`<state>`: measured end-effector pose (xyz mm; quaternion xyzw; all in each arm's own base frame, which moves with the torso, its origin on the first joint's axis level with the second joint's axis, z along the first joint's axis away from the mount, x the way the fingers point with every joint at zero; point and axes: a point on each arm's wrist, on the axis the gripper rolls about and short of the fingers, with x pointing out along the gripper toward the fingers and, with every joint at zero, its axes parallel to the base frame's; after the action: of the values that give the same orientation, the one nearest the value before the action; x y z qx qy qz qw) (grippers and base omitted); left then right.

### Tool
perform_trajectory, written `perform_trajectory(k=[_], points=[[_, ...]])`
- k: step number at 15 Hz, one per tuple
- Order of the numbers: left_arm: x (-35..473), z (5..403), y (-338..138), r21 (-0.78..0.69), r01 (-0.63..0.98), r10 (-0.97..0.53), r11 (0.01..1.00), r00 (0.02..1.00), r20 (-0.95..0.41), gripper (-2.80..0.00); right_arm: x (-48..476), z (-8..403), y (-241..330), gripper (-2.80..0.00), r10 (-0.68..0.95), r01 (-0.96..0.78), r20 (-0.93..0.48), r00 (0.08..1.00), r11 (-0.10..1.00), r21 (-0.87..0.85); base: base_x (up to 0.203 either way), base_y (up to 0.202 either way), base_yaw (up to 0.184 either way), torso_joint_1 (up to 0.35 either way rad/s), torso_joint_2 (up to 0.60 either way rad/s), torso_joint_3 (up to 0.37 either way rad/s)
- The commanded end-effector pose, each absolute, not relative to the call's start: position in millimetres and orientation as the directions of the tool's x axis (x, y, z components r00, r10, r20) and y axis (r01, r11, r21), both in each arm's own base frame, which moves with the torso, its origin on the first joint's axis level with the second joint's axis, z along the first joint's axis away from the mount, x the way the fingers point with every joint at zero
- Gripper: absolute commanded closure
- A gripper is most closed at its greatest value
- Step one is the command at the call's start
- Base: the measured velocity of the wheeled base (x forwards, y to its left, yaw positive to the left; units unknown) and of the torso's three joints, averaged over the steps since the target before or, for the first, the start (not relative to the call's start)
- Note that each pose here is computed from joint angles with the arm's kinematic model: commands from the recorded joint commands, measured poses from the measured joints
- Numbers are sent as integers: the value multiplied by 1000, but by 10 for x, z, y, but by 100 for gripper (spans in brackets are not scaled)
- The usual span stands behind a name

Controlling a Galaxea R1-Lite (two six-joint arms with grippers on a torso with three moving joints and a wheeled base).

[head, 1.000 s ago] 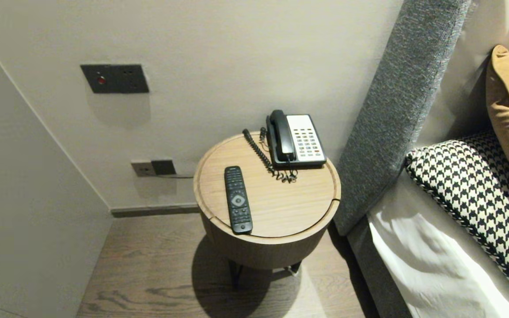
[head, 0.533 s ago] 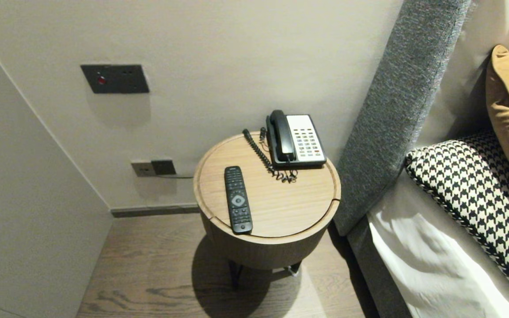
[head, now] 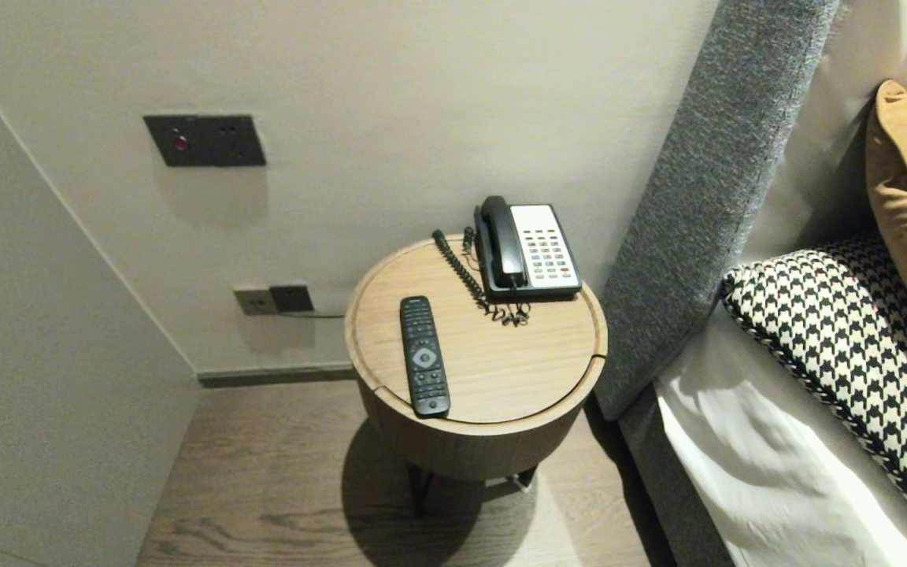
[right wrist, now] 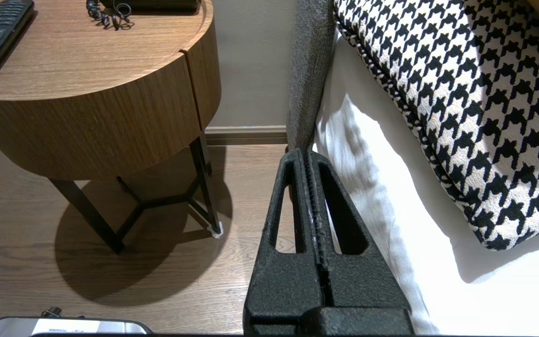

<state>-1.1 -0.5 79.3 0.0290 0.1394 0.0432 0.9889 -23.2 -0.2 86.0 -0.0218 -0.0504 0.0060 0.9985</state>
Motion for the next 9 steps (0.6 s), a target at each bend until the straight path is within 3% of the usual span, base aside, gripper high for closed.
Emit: perform_trajectory(k=[1, 9], points=[[-7, 789, -5, 68, -77, 93, 995, 955, -280, 0, -199, 749, -1, 0, 14, -11, 60, 998, 999, -45, 0, 0, 0, 0, 0, 0], [-10, 793, -5, 68, -55, 73, 996, 957, -280, 0, -199, 750, -1, 0, 15, -13, 60, 998, 999, -45, 0, 0, 0, 0, 0, 0]])
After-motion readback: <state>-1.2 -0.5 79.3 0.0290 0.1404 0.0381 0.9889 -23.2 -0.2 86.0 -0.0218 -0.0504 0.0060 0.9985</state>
